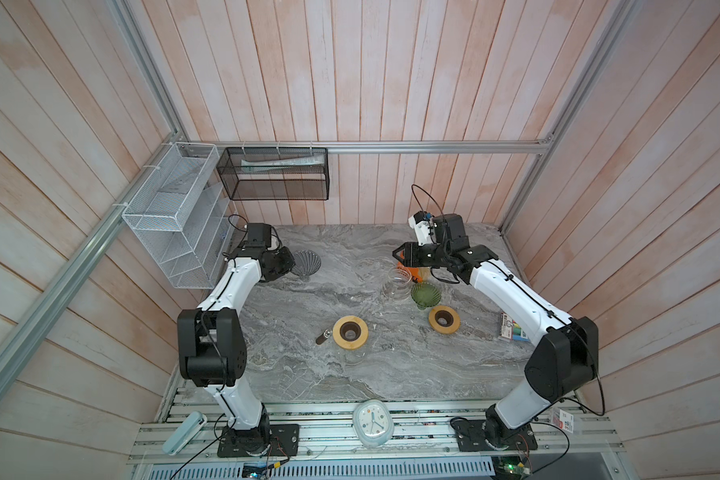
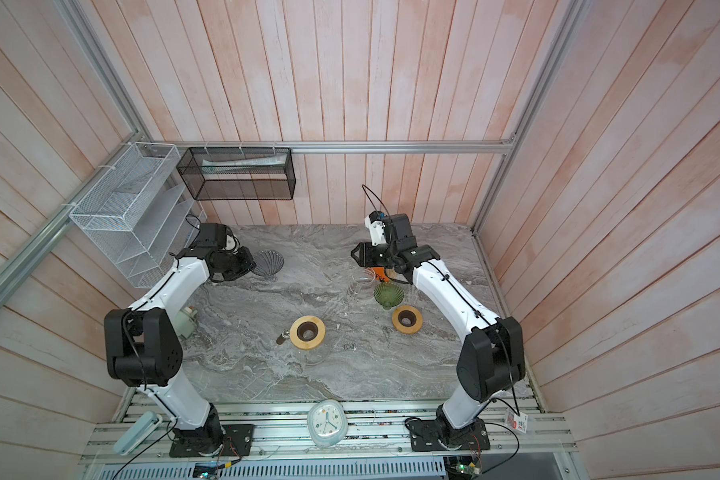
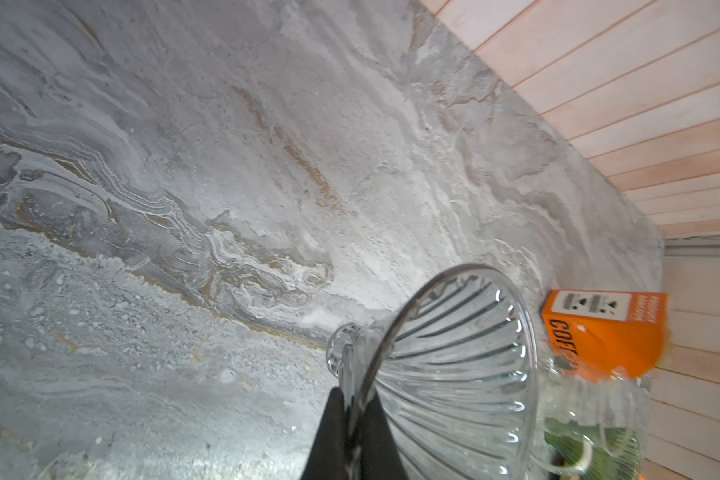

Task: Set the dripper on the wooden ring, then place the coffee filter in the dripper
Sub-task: 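Grasp the clear ribbed glass dripper's rim with the left gripper while right hovers, then carry the glass dripper with the left gripper onto the stand while right approaches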

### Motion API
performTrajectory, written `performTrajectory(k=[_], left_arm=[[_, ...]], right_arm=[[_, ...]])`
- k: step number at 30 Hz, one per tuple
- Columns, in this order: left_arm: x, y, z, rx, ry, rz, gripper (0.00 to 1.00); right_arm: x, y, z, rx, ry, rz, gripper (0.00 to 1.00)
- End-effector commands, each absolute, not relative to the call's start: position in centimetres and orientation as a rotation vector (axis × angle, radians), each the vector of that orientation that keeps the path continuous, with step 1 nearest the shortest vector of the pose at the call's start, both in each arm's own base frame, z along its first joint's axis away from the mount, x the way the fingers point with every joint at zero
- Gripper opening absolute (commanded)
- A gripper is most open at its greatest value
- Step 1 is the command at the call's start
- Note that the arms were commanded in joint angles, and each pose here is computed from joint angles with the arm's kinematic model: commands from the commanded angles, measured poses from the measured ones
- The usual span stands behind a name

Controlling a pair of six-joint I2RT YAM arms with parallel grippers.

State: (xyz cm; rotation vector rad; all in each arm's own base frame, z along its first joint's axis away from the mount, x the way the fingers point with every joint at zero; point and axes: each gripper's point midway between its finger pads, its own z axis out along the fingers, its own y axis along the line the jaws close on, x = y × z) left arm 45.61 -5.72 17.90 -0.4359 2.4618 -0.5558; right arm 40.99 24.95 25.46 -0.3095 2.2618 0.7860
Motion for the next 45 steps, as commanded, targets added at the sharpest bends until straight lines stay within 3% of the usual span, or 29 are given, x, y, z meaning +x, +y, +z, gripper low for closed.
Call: performTrajectory(k=[1, 10, 26, 45], left_arm=[[43.5, -7.7, 20.8, -0.352, 2.44, -0.605, 0.0], [36.5, -13.5, 26.5, -0.119, 2.385, -0.784, 0.0], [26.3, -19.8, 27.3, 0.167, 2.405, -0.971, 0.0], [24.8, -20.6, 22.5, 0.196, 2.487, -0.965, 0.0]], right_arm=[[40.1, 24.2, 27.2, -0.33, 2.226, 0.778, 0.43], [37.5, 24.4, 29.1, -0.402, 2.2, 0.763, 0.44], [30.2, 27.4, 30.3, -0.523, 2.178, 0.774, 0.46], [27.2, 31.8, 25.3, -0.631, 2.272, 0.831, 0.46]])
